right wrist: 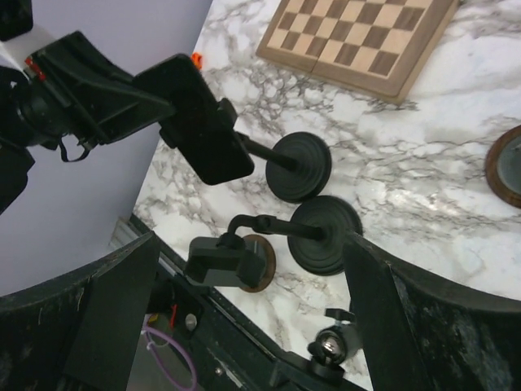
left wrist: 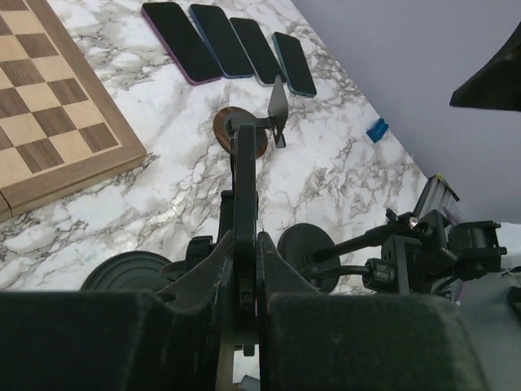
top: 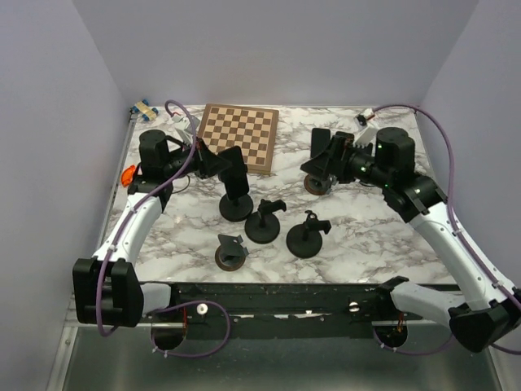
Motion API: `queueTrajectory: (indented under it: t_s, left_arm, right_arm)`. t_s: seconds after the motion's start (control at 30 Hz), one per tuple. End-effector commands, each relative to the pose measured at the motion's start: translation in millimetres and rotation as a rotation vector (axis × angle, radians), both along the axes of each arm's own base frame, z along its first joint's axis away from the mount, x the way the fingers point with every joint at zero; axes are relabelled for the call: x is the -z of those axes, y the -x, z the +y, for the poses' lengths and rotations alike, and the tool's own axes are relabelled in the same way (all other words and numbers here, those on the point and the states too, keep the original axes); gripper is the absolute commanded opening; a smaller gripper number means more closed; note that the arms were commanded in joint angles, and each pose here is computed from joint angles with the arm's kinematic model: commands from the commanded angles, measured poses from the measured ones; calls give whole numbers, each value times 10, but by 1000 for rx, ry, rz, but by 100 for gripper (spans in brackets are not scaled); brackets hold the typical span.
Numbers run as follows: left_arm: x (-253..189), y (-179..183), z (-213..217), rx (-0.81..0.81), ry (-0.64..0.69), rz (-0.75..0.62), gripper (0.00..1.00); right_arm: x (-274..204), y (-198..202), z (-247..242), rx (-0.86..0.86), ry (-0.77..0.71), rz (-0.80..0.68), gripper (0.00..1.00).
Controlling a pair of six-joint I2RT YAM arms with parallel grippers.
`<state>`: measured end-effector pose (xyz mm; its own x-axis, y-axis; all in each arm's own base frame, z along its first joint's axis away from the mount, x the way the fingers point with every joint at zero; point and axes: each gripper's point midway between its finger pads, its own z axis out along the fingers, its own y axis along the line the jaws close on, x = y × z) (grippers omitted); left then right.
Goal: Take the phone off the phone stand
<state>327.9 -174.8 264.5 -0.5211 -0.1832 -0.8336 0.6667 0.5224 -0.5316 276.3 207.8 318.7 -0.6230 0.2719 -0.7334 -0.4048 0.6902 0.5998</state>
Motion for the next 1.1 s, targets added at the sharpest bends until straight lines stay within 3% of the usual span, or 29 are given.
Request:
queueTrajectory:
  t_s: [0.0, 0.13, 0.43, 0.77, 0.93, 1.07]
  left_arm:
    - [-333, 49, -67, 42, 46, -80, 20]
    - [-370, 104, -60, 39, 47, -95, 45]
    - [-590, 242, 110, -75, -16, -216, 75]
    - [-687, 238, 1029, -639, -133, -284, 81]
    - [-663, 268, 1272, -785, -156, -257, 82]
    - [-647, 264, 1285, -792, -158, -247, 82]
  right_arm:
    - [-66, -48, 324, 16, 14, -26, 100]
    - [-60, 63, 733, -28, 48, -54, 100]
    - [-74, 277, 1407, -83, 160, -154, 100]
    - [68, 147, 1832, -41, 243, -208, 100]
    - [106, -49, 2125, -60, 307, -215, 100]
    - [176, -210, 2334, -76, 334, -211, 100]
